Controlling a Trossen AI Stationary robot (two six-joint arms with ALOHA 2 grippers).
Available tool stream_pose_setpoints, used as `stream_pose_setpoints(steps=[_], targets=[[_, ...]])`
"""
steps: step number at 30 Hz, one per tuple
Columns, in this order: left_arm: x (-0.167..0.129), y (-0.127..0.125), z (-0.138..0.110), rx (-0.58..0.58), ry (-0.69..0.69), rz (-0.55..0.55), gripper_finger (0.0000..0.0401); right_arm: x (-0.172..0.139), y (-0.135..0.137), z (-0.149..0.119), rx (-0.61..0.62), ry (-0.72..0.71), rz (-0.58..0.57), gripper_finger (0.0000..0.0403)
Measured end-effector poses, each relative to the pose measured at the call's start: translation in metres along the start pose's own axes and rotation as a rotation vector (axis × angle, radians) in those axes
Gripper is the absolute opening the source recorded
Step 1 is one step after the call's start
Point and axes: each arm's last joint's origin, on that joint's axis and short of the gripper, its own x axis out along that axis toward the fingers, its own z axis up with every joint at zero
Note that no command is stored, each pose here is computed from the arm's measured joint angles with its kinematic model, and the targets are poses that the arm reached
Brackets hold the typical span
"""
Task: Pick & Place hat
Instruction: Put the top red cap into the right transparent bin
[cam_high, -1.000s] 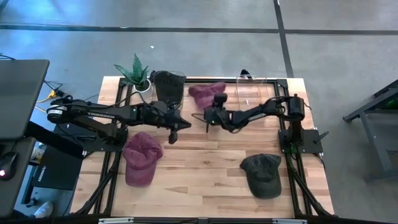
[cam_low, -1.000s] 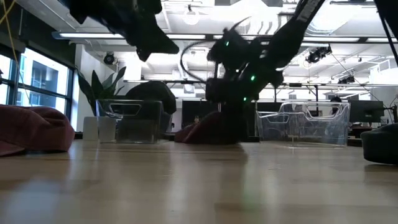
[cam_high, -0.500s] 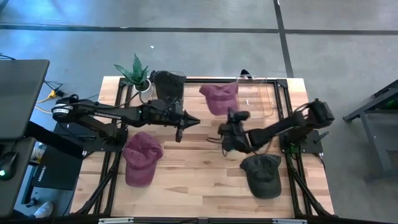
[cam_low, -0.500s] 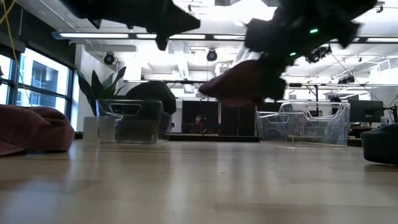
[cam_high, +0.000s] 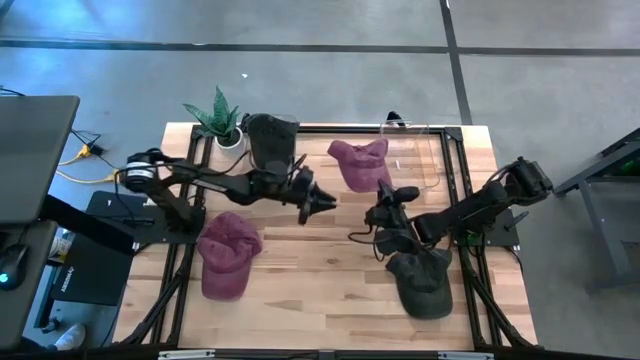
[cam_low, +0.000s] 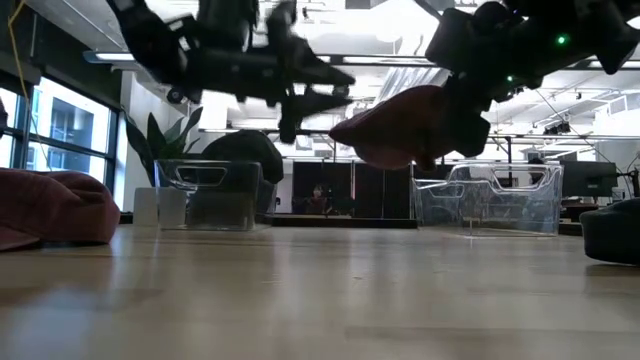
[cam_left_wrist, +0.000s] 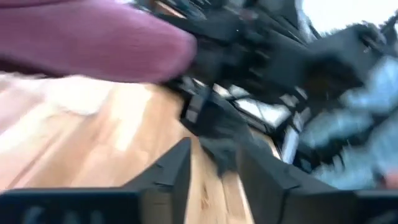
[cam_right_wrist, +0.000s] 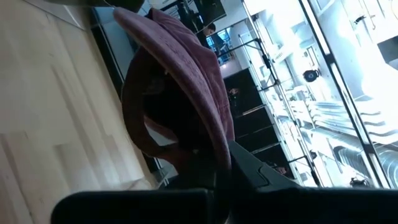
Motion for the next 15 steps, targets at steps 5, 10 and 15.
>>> stream_pose_setpoints(steps=[5,10,15], targets=[[0.009,0.028,0.000,-0.125,-0.144,-0.026,0.0201,0.000,0.000,0.000,0.001,0.000,0.000,0.0006],[0.013,0.046,-0.001,-0.244,-0.219,-0.080,0.0228,0.000,-0.001,0.001,0.018,0.000,0.000,0.0008],[0.029,0.052,0.002,-0.262,-0.247,-0.109,0.0229,0.000,0.000,0.003,0.049,-0.018,0.034,0.0006]])
